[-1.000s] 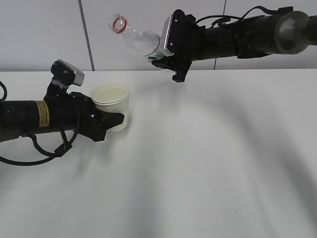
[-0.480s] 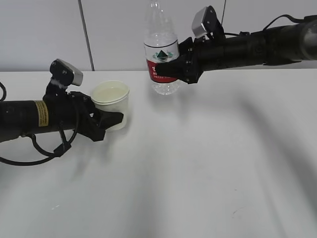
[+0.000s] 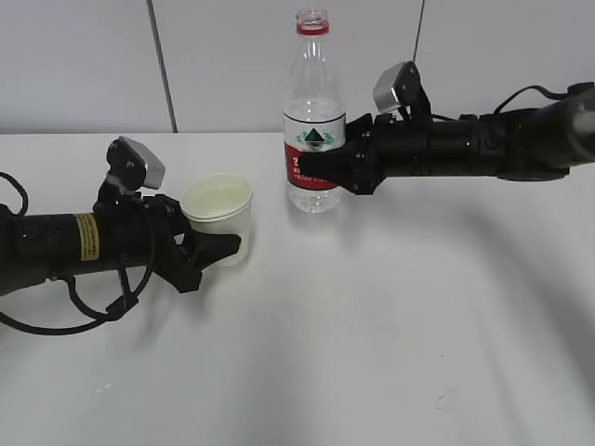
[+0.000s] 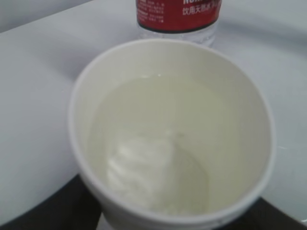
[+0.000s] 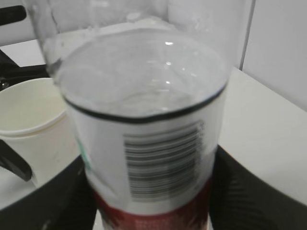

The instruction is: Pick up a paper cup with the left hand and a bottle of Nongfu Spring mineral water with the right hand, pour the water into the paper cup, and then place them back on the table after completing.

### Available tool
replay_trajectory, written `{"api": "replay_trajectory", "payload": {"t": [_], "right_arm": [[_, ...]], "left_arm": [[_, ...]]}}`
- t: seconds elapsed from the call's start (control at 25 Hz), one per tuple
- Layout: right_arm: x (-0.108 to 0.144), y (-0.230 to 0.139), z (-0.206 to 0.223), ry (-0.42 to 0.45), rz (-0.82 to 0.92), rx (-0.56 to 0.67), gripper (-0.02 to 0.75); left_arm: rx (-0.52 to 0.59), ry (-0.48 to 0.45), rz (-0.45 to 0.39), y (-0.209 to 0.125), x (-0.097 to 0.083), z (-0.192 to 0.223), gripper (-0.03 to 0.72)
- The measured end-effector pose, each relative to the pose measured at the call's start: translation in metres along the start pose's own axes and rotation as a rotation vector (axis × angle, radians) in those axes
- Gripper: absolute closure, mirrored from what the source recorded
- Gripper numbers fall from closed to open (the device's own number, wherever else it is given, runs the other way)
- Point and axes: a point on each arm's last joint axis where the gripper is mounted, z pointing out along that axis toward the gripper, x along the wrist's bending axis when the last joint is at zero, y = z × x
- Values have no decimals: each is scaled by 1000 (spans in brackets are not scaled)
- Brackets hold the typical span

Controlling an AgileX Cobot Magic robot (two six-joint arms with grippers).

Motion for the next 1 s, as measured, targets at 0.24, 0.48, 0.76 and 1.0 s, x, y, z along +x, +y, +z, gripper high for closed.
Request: {"api": "replay_trajectory", "payload": {"t": [0.24, 0.48, 0.76, 1.0], "right_arm": [[3, -15, -4, -87, 30, -20, 290], [1, -39, -1, -144, 103, -51, 290], [3, -57, 3, -138, 86, -42, 290], [3, -57, 3, -146, 28, -37, 290]], "left_arm": [[17, -23, 18, -16, 0, 6, 293], [13, -17, 25, -17, 0, 7, 293], [-23, -28, 6, -30, 0, 12, 293], [-42, -27, -5, -31, 0, 14, 293]]}}
